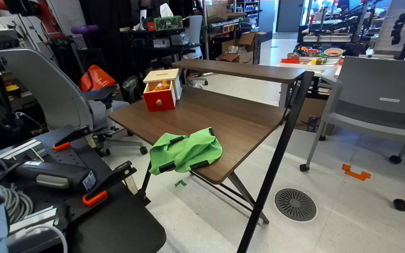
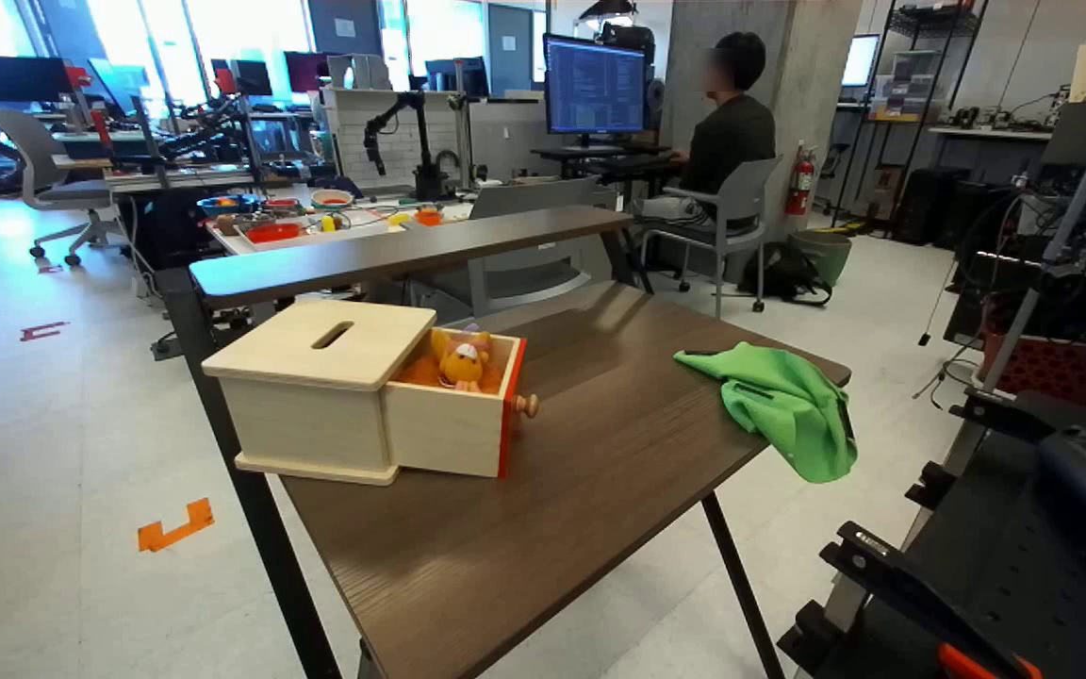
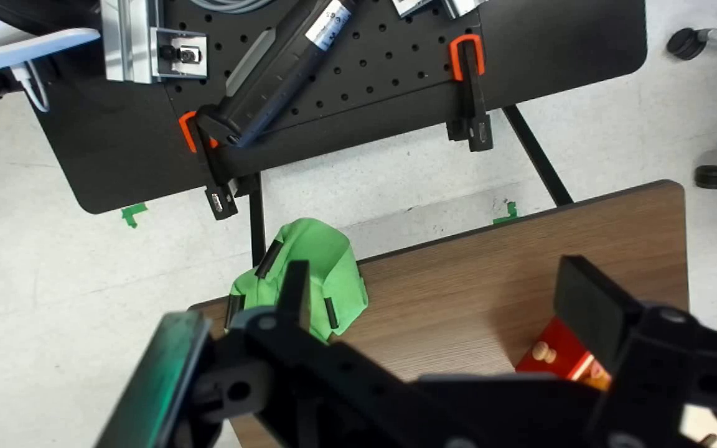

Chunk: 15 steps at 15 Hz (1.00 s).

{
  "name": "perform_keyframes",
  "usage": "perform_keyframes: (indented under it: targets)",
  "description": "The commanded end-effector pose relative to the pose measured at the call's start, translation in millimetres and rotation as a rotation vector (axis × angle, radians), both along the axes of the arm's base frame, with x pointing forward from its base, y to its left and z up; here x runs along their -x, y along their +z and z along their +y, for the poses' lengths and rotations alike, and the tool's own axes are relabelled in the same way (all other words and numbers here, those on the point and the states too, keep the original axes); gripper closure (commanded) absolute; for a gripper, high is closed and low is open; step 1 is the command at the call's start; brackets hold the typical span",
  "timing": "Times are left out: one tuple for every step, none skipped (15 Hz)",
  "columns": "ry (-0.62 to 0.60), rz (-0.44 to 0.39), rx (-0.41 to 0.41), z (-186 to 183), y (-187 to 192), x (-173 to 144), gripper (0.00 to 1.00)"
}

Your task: Remove the toy from the drawer and put it on the table

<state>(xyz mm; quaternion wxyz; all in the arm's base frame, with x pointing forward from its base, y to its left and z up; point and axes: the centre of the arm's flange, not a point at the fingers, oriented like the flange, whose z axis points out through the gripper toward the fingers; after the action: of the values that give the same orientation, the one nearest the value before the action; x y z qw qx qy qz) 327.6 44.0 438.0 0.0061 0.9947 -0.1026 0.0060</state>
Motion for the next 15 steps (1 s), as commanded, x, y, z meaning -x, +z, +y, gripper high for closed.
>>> perform_keyframes:
  targets:
    - [0.0,0.0,0.0,0,0,0,0.0]
    - [0.0,0.0,0.0,0,0,0,0.0]
    - [0.0,0.0,0.0,0,0,0,0.0]
    - [0.0,0.0,0.0,0,0,0,0.0]
    - [0.0,0.0,0.0,0,0,0,0.0]
    - [0.0,0.0,0.0,0,0,0,0.0]
    - [0.0,0.0,0.0,0,0,0,0.0]
    - [-0.01,-0.002,0.003,3,-6,-9,0.0]
    - [-0.027,-0.009,0.006,6,-11,-16,0.0]
    - [-0.048,-0.033,0.003,12,-19,-28,0.0]
    - [-0.059,-0.059,0.0,18,-25,-40,0.0]
    - [-0.08,-0.091,-0.008,26,-33,-55,0.0]
    - [-0.093,-0.118,-0.013,34,-40,-69,0.0]
    - [-0.11,-0.14,-0.019,42,-48,-83,0.0]
    - [-0.129,-0.159,-0.025,53,-59,-100,0.0]
